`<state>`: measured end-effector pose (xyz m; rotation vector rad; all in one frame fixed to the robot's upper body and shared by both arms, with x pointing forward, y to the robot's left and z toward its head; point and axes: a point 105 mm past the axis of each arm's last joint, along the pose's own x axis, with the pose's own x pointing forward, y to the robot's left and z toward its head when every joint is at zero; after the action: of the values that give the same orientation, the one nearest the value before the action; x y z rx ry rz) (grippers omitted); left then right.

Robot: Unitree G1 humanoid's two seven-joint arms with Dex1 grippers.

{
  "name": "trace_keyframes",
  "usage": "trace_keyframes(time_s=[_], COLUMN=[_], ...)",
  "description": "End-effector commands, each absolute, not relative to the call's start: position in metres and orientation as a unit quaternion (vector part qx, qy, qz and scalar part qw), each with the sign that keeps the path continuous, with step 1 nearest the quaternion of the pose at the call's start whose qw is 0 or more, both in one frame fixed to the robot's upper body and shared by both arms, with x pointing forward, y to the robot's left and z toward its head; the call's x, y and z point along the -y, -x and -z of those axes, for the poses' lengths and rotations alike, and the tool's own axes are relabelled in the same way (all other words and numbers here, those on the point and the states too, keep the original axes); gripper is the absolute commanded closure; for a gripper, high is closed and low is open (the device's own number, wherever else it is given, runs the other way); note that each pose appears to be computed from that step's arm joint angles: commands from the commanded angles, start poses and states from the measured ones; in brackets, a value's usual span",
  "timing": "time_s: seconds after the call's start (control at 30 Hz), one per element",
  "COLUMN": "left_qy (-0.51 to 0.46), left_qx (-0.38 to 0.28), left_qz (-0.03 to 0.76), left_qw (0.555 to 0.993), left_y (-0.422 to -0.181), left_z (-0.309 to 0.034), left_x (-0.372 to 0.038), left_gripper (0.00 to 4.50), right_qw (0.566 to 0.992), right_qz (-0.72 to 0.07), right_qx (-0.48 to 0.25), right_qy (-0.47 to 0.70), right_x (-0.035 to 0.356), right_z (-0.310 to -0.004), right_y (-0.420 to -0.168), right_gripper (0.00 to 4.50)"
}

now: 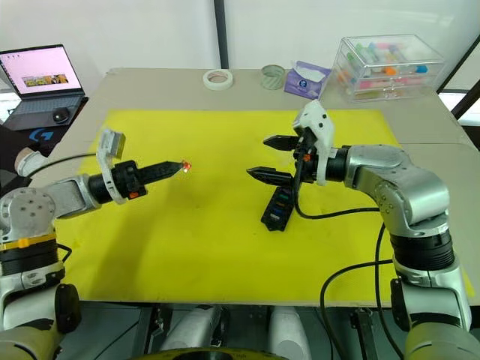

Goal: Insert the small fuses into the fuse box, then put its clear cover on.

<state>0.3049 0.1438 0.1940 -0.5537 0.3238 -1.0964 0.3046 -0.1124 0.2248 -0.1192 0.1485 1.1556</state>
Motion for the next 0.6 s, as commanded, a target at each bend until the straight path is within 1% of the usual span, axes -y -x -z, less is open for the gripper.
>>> trace_keyframes(time_s=[0.03, 0.07, 0.13, 0.17, 0.3, 0.4, 0.5, 0.6], left_qy=[0.187, 0.176, 0.106, 0.091, 0.057, 0.055, 0.053, 0.055], left_qx=[-0.103, -0.087, -0.063, -0.058, -0.031, -0.013, -0.006, -0.005], left_qz=[0.569, 0.582, 0.619, 0.630, 0.641, 0.641, 0.645, 0.649], left_qw=[0.794, 0.789, 0.776, 0.769, 0.765, 0.766, 0.763, 0.758], left_y=[-0.298, -0.297, -0.287, -0.285, -0.286, -0.290, -0.291, -0.290], left_z=[-0.220, -0.226, -0.227, -0.227, -0.227, -0.230, -0.231, -0.231], left_x=[-0.124, -0.118, -0.105, -0.101, -0.095, -0.094, -0.092, -0.091], left_gripper=[4.49, 4.49, 4.49, 4.49, 4.49, 4.49, 4.50, 4.50], right_qw=[0.813, 0.808, 0.795, 0.791, 0.785, 0.786, 0.786, 0.789], right_qz=[-0.579, -0.586, -0.604, -0.609, -0.618, -0.616, -0.616, -0.612], right_qx=[-0.055, -0.057, -0.054, -0.051, -0.046, -0.047, -0.050, -0.047], right_qy=[0.028, 0.027, 0.027, 0.025, 0.026, 0.029, 0.029, 0.029], right_x=[0.107, 0.104, 0.093, 0.089, 0.078, 0.074, 0.074, 0.073], right_z=[-0.244, -0.244, -0.246, -0.247, -0.248, -0.245, -0.242, -0.242], right_y=[-0.295, -0.293, -0.288, -0.287, -0.283, -0.282, -0.279, -0.279], right_gripper=[0.00, 0.00, 0.00, 0.00, 0.00, 0.00, 0.66, 1.72])
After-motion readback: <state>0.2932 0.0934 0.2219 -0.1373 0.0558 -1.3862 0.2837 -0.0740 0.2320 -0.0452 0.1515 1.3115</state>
